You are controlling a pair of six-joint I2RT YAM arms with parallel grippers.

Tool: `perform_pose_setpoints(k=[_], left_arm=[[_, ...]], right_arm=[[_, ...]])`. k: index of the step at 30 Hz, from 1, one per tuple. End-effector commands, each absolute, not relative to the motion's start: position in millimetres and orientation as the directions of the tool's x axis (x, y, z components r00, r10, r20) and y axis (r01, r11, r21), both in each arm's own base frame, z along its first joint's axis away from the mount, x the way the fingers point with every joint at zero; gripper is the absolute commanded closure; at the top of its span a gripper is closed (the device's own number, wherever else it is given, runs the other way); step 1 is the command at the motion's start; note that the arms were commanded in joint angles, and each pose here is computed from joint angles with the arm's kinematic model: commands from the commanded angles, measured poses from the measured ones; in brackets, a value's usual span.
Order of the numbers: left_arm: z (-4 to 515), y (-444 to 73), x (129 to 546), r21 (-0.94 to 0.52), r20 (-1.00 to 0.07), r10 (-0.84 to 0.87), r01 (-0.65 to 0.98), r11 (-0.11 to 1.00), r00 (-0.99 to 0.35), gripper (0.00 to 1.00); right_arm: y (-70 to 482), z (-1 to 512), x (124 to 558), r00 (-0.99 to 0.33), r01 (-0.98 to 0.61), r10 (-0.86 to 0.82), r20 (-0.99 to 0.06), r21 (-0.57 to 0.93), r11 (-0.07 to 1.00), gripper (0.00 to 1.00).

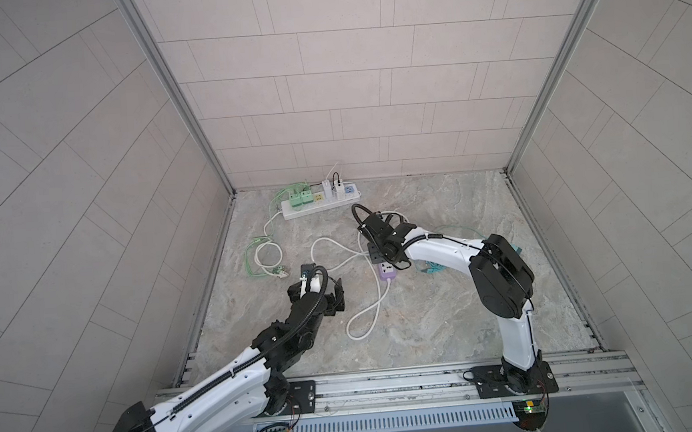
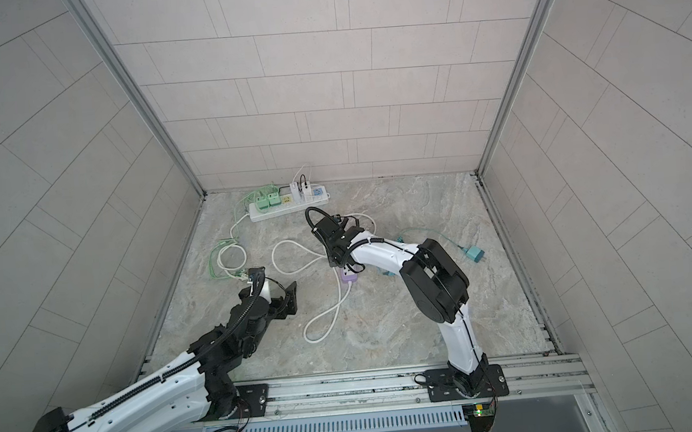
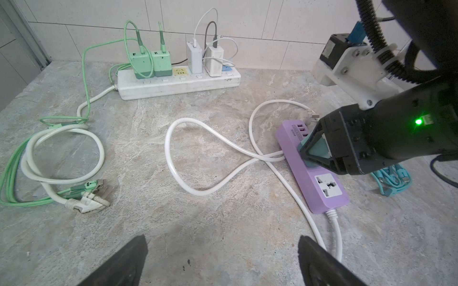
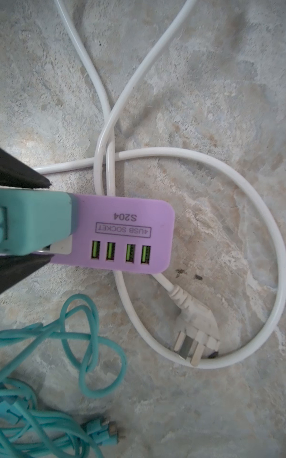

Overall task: Insert the plug
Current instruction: 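Press the teal charger prongs into the purple strip socket with the right gripper, then open the right gripper and lift it away from the plugged charger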

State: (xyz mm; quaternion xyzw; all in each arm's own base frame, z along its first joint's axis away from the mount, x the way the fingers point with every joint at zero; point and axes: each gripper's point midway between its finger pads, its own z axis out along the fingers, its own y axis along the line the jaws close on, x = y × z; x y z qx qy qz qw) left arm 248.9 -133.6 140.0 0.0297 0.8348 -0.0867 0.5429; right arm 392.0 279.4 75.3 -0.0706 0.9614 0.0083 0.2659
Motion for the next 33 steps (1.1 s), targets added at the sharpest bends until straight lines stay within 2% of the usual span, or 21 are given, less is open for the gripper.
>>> perform_pose_setpoints(k=[1,8,17,22,27,33], left_arm=[[137,-134,249,-0.101,-0.909,-0.031,0.149,0.984,-0.415,0.00],[138,-133,250,-0.117,-0.909,-0.055,0.127,0.985,-0.414,0.00],[128,-147,250,-0.120,-0.886,-0.029,0.167,0.979,-0.463,0.00],[130,-159,250,-0.131,-0.881,-0.017,0.209,0.969,-0.472,0.00],[134,-188,246,-0.071,-0.890,0.077,0.304,0.950,-0.449,0.00],[124,-226,245,-0.012,-0.878,0.177,0.392,0.920,-0.445,0.00]], right_arm=[[277,74,380,-0.862,-0.159,-0.145,-0.486,-0.014,0.987,0.52],[271,91,359,-0.859,-0.178,-0.129,-0.495,0.053,0.983,0.49],[229,115,311,-0.842,-0.169,-0.097,-0.531,0.089,0.982,0.49],[199,132,296,-0.807,-0.140,-0.065,-0.587,0.084,0.987,0.50],[138,126,301,-0.809,0.018,0.076,-0.583,0.104,0.994,0.51],[27,102,329,-0.737,0.366,0.368,-0.568,0.123,0.923,0.53]])
